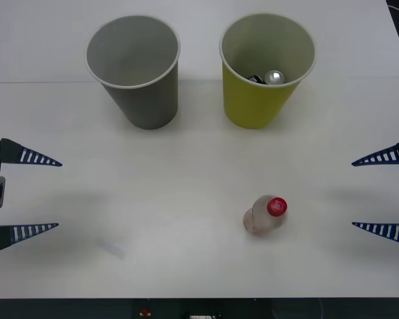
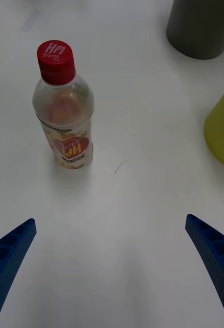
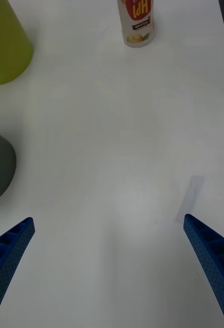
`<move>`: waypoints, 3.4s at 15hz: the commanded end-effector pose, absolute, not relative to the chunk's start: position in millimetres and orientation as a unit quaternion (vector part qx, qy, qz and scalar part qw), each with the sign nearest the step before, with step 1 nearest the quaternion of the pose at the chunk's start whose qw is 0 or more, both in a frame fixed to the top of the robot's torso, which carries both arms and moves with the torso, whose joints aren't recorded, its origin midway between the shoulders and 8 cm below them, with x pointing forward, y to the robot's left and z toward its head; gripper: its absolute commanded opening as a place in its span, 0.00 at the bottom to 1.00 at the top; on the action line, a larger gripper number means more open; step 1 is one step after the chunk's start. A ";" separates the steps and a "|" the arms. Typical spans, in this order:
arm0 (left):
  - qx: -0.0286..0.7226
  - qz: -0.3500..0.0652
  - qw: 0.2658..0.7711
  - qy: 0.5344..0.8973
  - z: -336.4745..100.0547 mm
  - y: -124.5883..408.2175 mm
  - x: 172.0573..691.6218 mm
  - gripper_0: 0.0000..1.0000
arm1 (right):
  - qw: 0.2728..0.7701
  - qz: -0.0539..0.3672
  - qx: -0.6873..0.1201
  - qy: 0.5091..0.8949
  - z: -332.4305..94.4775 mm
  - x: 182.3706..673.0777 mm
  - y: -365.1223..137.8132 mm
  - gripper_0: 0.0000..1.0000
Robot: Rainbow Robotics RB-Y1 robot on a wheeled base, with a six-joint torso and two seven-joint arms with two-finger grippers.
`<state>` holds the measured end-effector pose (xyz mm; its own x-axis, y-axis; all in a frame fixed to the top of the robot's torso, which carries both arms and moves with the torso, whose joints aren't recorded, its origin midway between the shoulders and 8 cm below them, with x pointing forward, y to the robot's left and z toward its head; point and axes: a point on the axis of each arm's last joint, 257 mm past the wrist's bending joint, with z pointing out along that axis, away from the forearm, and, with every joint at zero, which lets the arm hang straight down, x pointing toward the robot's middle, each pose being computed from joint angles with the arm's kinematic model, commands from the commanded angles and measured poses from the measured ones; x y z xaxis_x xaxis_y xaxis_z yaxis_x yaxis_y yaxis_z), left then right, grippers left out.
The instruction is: Put the can into the green bin and the plastic bottle into the gray bin
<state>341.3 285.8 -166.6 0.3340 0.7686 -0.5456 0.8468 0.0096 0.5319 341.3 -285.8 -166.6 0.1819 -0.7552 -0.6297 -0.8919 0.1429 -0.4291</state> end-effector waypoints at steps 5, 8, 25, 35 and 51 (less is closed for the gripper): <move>0.702 -0.047 0.417 0.575 -166.6 285.8 341.3 1.00 | 0.398 0.093 -0.644 0.646 -190.4 332.7 -289.4 1.00; 0.702 -0.047 0.417 0.575 -166.6 285.8 341.3 1.00 | 0.406 0.123 -0.628 0.652 -197.3 327.9 -285.3 1.00; 0.702 -0.047 0.417 0.575 -166.6 285.8 341.3 1.00 | 0.513 0.214 -0.554 0.620 -255.6 340.3 -253.8 1.00; 0.702 -0.047 0.417 0.575 -166.6 285.8 341.3 1.00 | 0.566 0.265 -0.521 0.581 -262.4 344.3 -193.3 1.00; 0.702 -0.047 0.417 0.575 -166.6 285.8 341.3 1.00 | 0.595 0.289 -0.504 0.555 -251.9 361.3 -136.2 0.05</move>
<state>341.3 285.8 -166.6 0.3340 0.7686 -0.5456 0.8468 0.0096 0.5319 360.3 -136.9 -253.1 0.2172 -0.2219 -0.9506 -0.9051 0.3188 -0.2812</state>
